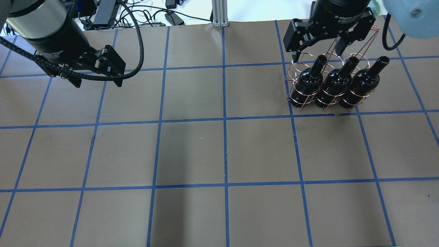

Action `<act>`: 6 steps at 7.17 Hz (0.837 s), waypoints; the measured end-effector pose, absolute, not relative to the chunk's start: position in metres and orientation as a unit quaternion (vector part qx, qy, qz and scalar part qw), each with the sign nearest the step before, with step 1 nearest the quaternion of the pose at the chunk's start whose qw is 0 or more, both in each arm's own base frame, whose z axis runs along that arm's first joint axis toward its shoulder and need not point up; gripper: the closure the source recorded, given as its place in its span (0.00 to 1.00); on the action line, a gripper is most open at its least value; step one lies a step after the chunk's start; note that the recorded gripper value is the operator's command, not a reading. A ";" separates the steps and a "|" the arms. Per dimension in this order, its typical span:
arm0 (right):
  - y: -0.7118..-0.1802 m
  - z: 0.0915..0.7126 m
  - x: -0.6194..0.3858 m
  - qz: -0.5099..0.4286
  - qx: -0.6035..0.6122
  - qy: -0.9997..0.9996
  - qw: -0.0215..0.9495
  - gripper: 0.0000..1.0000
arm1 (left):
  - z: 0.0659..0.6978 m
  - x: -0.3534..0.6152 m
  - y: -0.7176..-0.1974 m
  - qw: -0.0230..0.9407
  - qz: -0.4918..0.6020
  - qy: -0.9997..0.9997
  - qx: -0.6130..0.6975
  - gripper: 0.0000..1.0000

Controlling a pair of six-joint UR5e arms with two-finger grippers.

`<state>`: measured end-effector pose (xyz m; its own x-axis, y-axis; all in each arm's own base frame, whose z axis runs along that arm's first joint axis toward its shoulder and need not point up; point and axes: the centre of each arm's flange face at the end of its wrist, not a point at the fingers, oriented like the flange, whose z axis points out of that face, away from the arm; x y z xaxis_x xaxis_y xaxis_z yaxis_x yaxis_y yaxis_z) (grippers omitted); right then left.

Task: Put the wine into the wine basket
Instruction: 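Open the right gripper and raise it above the rack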

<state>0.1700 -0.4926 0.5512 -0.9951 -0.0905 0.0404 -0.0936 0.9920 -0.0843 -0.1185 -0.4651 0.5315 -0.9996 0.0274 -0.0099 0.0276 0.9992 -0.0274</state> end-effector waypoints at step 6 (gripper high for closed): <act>-0.479 0.563 0.135 0.029 -0.036 -0.999 0.013 0.00 | 0.526 -0.117 -0.469 0.005 -0.008 1.000 0.015 0.00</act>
